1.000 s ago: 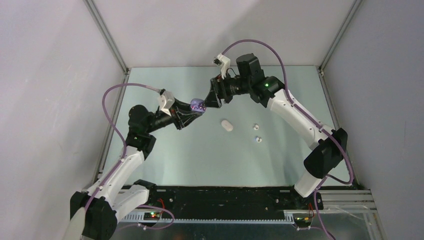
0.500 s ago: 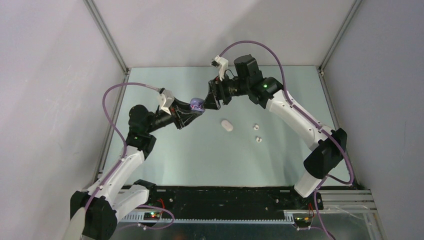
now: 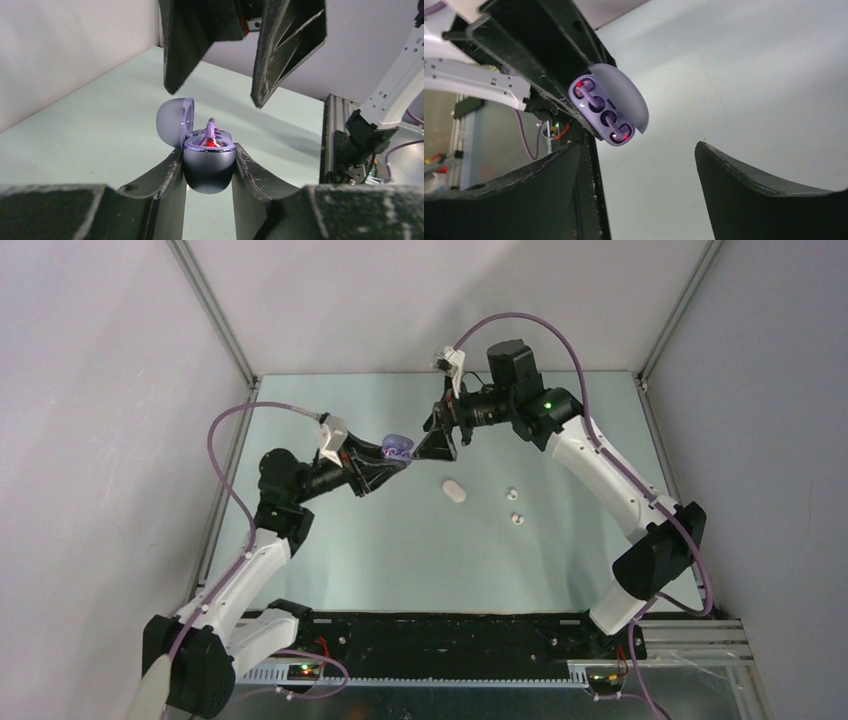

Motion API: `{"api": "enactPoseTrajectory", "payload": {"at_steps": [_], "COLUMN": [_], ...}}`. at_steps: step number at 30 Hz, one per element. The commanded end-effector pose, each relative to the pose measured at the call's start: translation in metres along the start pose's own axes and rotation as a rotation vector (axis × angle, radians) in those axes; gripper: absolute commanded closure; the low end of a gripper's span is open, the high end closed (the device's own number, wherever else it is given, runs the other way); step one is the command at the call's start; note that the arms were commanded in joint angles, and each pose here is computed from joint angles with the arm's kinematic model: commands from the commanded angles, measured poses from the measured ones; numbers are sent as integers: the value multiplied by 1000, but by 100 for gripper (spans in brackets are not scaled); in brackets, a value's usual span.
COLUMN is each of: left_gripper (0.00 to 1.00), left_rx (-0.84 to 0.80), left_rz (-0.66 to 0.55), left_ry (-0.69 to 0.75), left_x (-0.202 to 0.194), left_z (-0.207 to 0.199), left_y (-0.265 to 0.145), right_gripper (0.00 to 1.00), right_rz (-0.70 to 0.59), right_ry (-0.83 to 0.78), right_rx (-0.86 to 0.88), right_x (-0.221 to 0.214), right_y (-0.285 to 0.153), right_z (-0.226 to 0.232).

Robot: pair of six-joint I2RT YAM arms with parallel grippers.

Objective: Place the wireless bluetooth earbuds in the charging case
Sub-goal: Place the earbud in the charging case, then close the charging case.

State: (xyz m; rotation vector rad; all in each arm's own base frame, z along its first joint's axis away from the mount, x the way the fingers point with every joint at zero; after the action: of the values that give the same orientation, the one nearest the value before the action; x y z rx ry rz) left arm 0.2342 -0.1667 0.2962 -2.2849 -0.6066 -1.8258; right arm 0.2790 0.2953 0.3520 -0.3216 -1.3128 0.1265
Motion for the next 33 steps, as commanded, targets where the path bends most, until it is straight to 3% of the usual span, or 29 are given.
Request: {"api": "enactPoseTrajectory", "payload": {"at_steps": [1,6,17,24,33], "left_gripper": [100,100,100,100,100], "left_rx": [-61,-78,-13,165,273], "left_rz": [-25,-7,-23,-60,33], "left_ry": [34,35,-36,-169,-287], "left_x": [21,24,29,33,-2], "left_z": [-7,-6,6,34,54], "left_y": [5,8,15,16,12], "right_gripper": [6,6,9,5,1], "right_rz": [-65,-15,-6,27,55], "right_ry": [-307,-477,-523,-606,-460], "right_rx": [150,181,152,-68,-303], "right_x": [21,15,13,12,-9], "right_y": [-11,5,31,20,-11], "right_z": [21,20,22,26,-6]}}
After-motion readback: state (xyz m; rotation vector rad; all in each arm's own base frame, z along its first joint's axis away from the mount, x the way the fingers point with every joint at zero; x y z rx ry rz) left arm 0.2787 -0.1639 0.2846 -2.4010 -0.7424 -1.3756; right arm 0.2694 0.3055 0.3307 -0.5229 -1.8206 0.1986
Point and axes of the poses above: each gripper's point midway between its finger pads, its own y axis out along the fingers, its own z axis along the line the jaws close on, x = y × z, the point moved 6 cm from there along -y, back along the fingers, and after that the axes turned 7 degrees about -y, right-handed, at the moved point
